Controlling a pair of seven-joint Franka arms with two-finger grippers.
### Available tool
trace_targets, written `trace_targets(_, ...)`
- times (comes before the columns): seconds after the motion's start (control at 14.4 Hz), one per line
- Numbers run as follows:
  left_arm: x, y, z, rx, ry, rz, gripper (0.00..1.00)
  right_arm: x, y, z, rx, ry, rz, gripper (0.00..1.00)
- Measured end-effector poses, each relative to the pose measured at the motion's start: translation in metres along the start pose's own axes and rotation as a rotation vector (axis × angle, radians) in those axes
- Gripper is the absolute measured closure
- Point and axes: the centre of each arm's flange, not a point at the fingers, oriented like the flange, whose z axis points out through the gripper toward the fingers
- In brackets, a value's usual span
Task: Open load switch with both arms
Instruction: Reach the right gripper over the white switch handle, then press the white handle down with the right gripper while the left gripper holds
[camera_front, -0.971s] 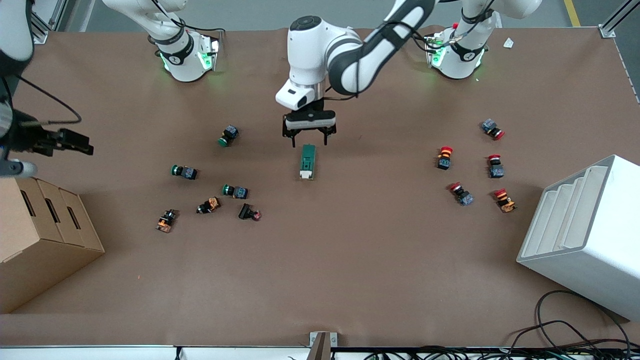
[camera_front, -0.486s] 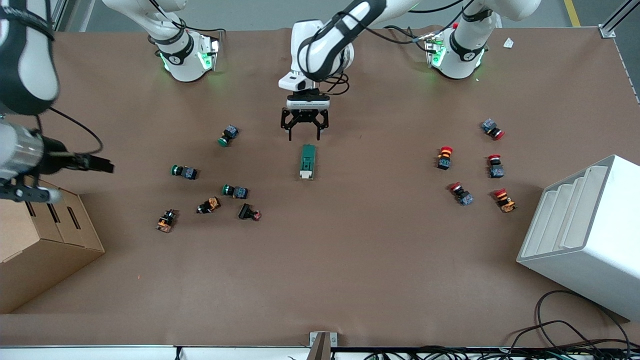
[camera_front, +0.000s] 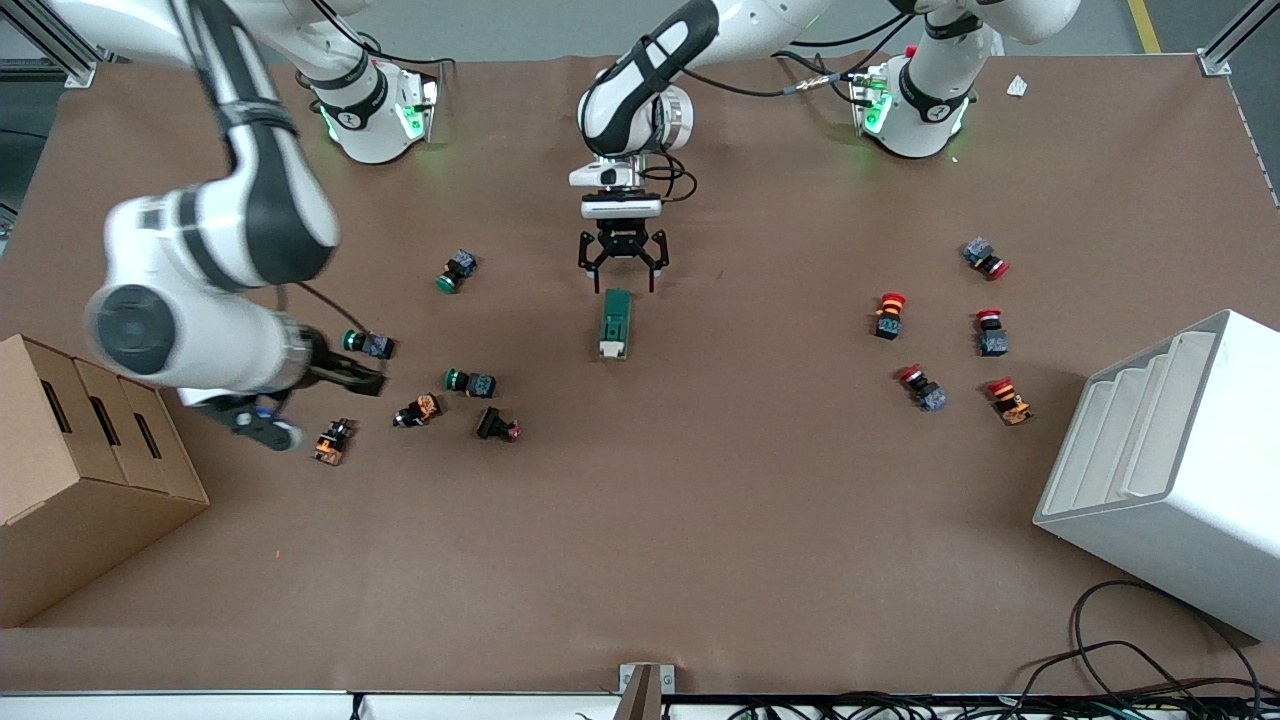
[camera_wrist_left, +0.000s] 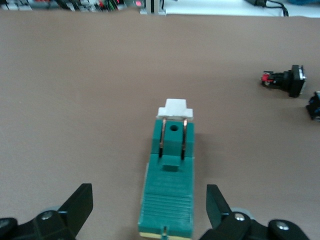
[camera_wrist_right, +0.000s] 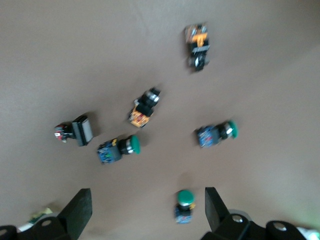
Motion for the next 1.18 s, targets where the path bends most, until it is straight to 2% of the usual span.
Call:
trace_targets(0.21,-0.015,0.002,0.0,-0.004,0.014,0.005,0.01,-0.03,-0.053,0.034,0.032,-0.04,0.225,0.0)
trace_targets(0.42,-0.011,0.007,0.0,-0.02,0.028,0.005,0.0,-0.041,-0.083,0.069,0.022,-0.063,0.368,0.0)
trace_targets(0.83,-0.026,0.004,0.006,-0.032,0.029,0.039,0.0,-0.1,-0.156,0.135,0.038,-0.033,0.534,0.0)
trace_targets(1.18,-0.038,0.007,0.006,-0.042,0.023,0.045,0.0,-0.149,-0.196,0.182,0.056,-0.078,0.631,0.0)
